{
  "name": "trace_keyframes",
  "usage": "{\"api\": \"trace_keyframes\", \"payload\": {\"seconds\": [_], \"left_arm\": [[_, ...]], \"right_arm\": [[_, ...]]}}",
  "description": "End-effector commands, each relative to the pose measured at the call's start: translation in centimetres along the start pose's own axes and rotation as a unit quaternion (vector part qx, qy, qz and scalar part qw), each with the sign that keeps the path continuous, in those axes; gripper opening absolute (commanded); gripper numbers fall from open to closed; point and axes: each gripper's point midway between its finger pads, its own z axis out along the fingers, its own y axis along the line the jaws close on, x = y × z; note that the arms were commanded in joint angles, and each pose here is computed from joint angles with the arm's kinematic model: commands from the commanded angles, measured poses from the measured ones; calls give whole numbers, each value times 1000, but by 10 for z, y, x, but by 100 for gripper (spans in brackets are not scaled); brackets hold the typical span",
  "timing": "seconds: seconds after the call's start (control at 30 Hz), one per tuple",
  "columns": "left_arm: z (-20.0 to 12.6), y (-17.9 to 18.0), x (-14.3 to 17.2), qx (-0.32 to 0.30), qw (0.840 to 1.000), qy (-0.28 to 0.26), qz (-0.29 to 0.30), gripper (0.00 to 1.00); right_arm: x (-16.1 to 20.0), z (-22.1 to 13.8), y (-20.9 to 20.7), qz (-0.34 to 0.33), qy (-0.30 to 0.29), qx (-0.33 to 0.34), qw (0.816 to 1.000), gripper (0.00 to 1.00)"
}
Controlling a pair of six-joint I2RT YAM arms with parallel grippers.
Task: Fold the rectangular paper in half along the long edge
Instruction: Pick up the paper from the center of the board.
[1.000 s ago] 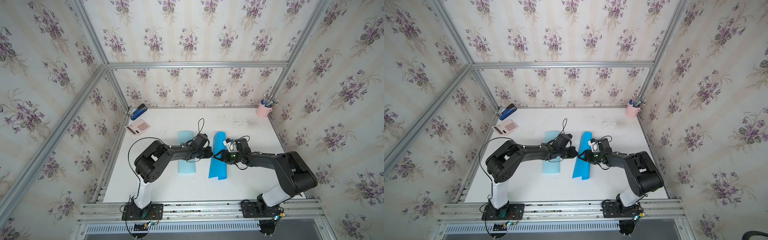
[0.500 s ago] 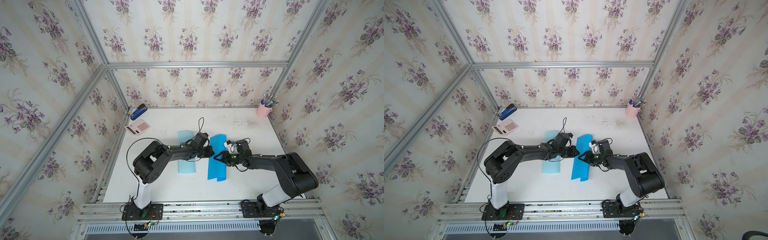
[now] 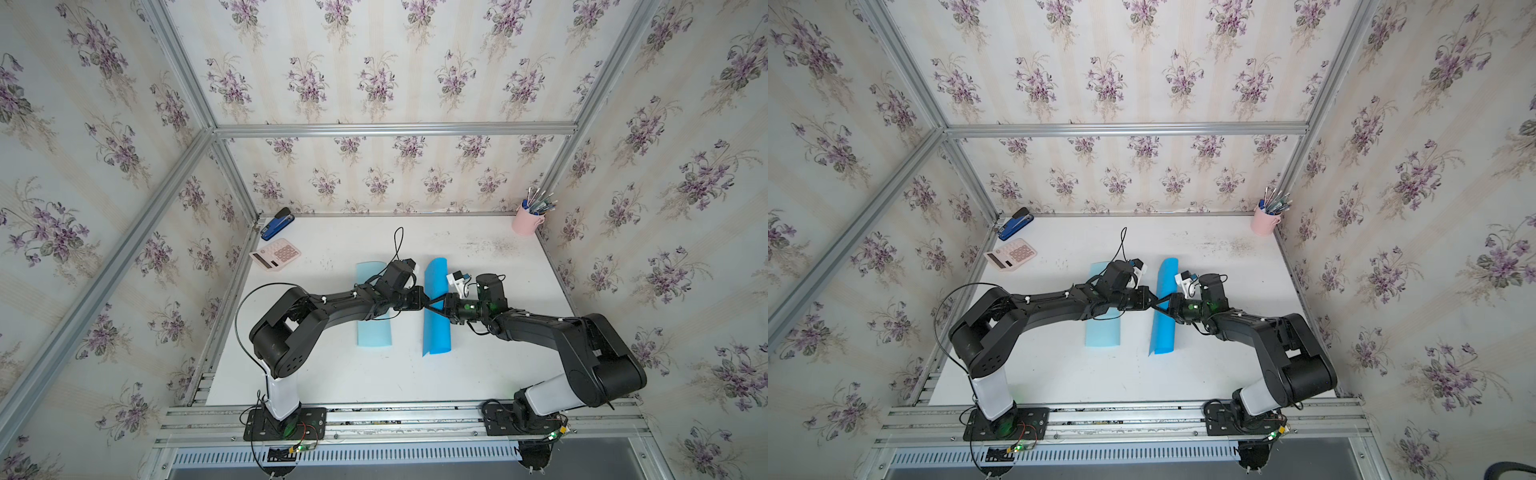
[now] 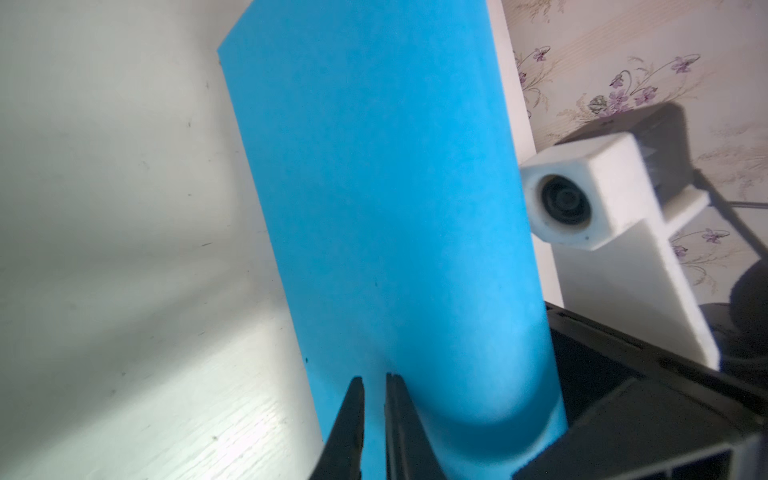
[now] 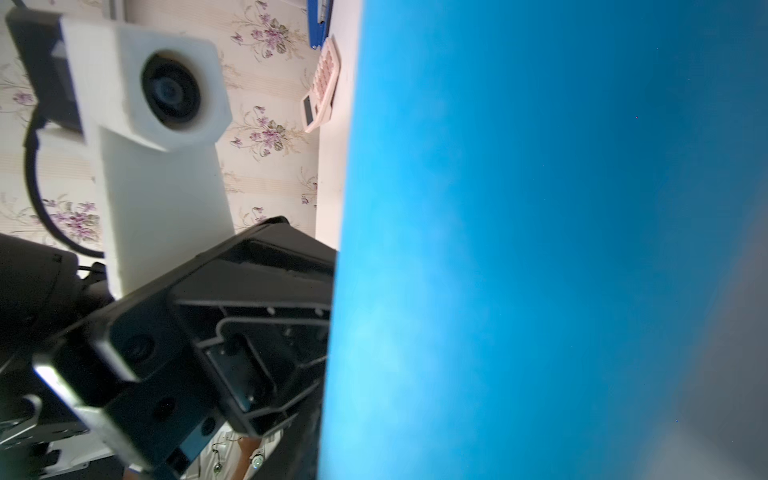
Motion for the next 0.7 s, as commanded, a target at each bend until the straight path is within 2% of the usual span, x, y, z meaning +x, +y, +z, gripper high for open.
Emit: {"api": "trace_keyframes", "payload": {"seconds": [0.0, 0.37, 0.5, 0.67], "left_arm": [[-15, -15, -9, 15, 1000, -14, 21, 15], [-101, -80, -49, 48, 993, -80, 69, 19], [-146, -99, -68, 36, 987, -126, 89, 22], [-221, -115, -89, 29, 977, -188, 102, 27]], "right_arm": [[-5, -4, 24, -12, -1, -36, 999, 46], [-17, -29, 99, -50, -23, -130, 990, 46], [-20, -43, 134, -65, -29, -173, 982, 46], [-23, -70, 187, -96, -44, -212, 972, 47]]}}
